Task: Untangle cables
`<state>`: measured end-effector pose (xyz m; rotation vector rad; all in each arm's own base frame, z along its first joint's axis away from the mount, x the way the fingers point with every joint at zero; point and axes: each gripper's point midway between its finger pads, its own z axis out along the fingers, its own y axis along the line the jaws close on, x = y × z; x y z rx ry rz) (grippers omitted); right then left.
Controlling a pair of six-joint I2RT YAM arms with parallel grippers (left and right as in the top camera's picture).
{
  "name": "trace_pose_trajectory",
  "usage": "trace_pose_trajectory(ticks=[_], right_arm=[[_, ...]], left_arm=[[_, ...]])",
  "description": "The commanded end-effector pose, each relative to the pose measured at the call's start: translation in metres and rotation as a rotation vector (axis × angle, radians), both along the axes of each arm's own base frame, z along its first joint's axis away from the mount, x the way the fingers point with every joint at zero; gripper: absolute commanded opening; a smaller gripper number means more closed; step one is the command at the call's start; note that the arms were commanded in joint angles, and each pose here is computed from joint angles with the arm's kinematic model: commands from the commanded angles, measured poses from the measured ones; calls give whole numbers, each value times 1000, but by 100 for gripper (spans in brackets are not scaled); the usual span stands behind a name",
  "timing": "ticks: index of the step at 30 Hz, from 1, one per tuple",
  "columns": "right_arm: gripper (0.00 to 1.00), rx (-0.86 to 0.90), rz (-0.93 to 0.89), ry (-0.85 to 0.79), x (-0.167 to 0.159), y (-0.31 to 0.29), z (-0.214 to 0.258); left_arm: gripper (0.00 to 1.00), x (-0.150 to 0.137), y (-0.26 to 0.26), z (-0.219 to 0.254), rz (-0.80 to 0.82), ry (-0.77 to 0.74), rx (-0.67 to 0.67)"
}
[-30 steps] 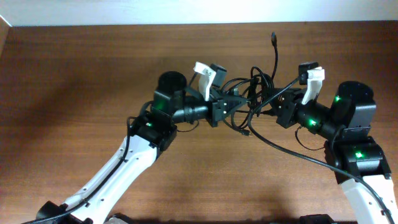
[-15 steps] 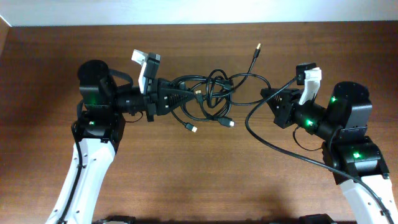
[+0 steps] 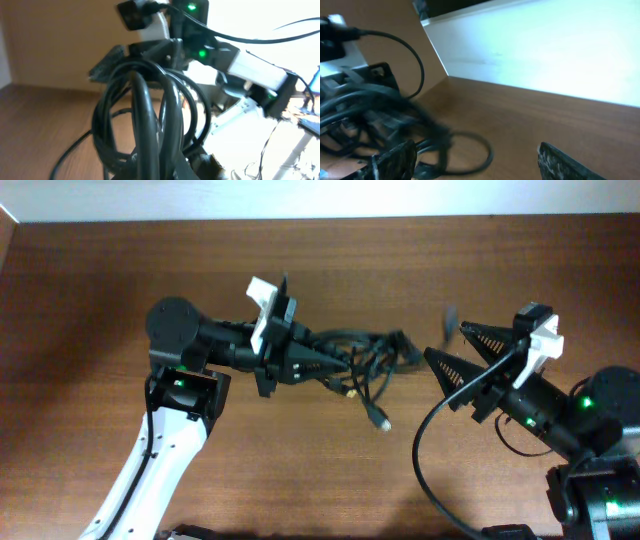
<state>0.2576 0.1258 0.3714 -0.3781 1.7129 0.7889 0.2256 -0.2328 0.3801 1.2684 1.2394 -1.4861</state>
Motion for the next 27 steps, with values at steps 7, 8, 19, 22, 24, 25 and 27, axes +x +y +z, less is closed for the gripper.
trace_pose_trajectory(ticks=[7,8,19,22,24,25,27], right_arm=[[64,-46,103,-22,-13,11,-6],[64,-47,123,-5,-16,13,-9],[25,-93,124,-161,-12,13,11],[4,-92,128,-160,-13,14,11],[4,-95,116,-159,-11,12,11],[13,-98,116,-160,-11,12,11],[40,-95,126,-178,-12,13,14]], left_arm=[[0,-12,-7,20,-5,-62,-33],[0,-6,-8,22,28,-59,-47],[0,-26,-33,26,-32,-49,-71],[0,-24,-33,27,-24,-59,-76],[0,-23,-34,28,-15,-58,-79],[0,-22,-34,28,-9,-57,-81],[0,-22,-34,28,-12,-36,-77]])
